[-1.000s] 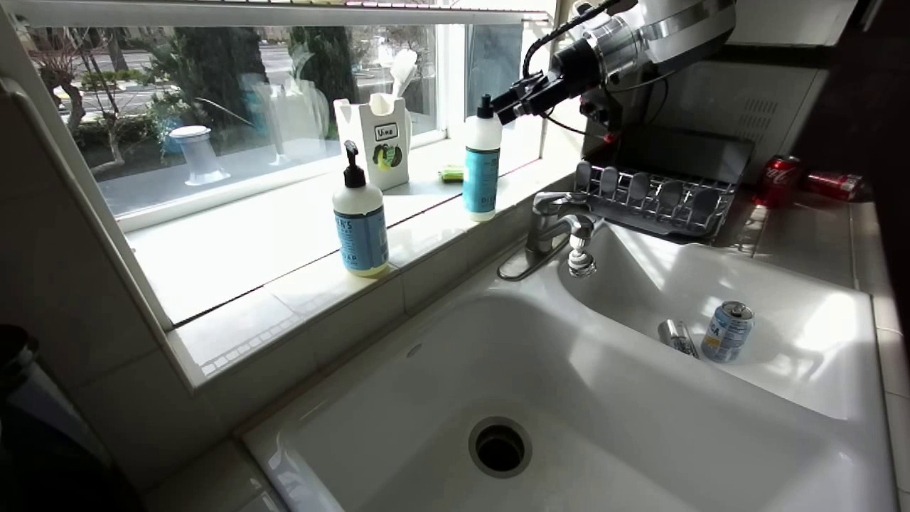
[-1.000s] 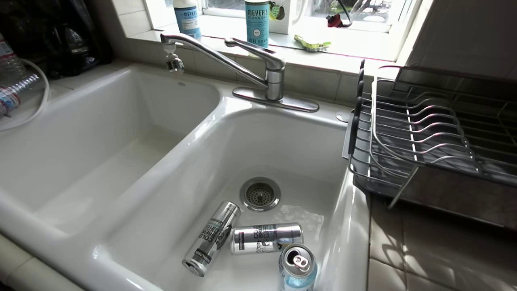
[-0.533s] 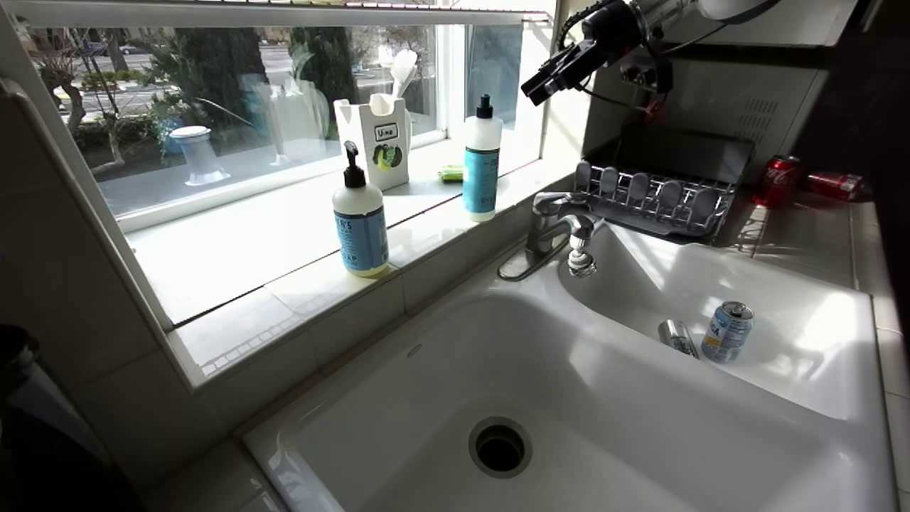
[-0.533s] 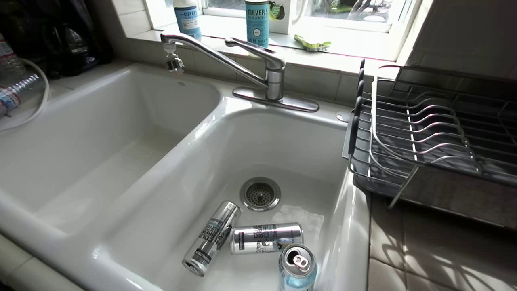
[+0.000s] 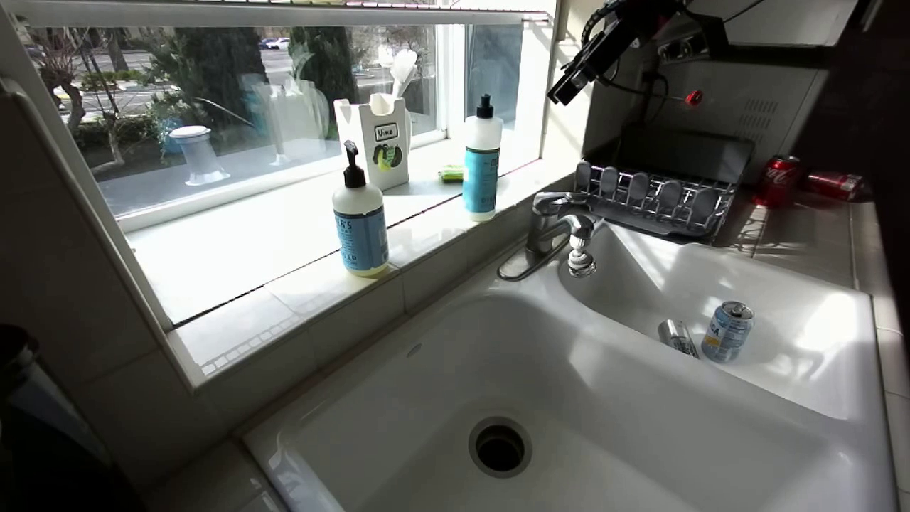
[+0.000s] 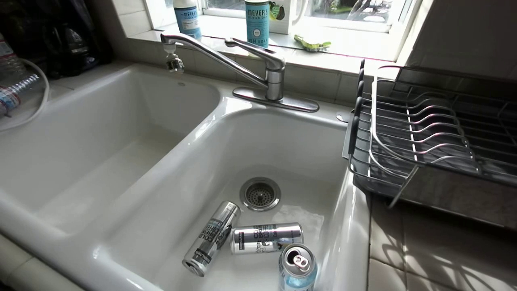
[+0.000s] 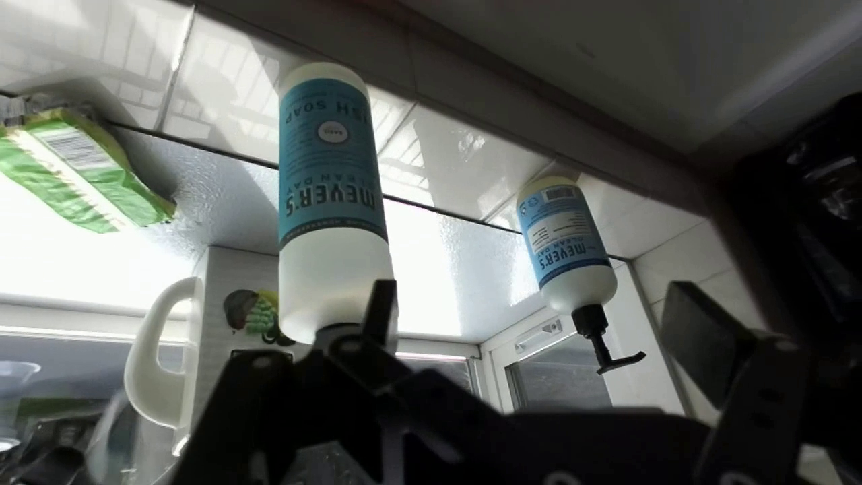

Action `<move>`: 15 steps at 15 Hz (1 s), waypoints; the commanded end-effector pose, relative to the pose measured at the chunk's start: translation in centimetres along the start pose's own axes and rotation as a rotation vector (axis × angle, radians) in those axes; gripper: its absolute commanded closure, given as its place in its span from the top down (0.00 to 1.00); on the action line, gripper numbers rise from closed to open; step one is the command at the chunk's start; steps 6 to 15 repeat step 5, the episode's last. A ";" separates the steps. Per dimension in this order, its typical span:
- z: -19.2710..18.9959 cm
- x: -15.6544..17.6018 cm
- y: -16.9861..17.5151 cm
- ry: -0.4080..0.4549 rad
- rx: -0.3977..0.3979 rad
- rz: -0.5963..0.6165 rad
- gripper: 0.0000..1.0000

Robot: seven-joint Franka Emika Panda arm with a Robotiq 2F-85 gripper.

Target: Place the soap dispensers right side up

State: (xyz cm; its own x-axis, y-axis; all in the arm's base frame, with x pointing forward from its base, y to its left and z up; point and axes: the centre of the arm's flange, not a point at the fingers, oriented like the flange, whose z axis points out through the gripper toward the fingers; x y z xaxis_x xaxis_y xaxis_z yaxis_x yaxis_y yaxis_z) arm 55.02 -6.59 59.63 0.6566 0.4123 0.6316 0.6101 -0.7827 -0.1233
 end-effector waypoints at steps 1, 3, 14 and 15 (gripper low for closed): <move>0.4 -0.4 -3.1 -0.087 -0.022 0.018 1.00; 0.4 0.3 -1.6 -0.054 -0.017 0.012 1.00; 0.6 0.3 -2.0 -0.064 -0.017 0.009 1.00; 0.6 0.3 -2.0 -0.064 -0.017 0.009 1.00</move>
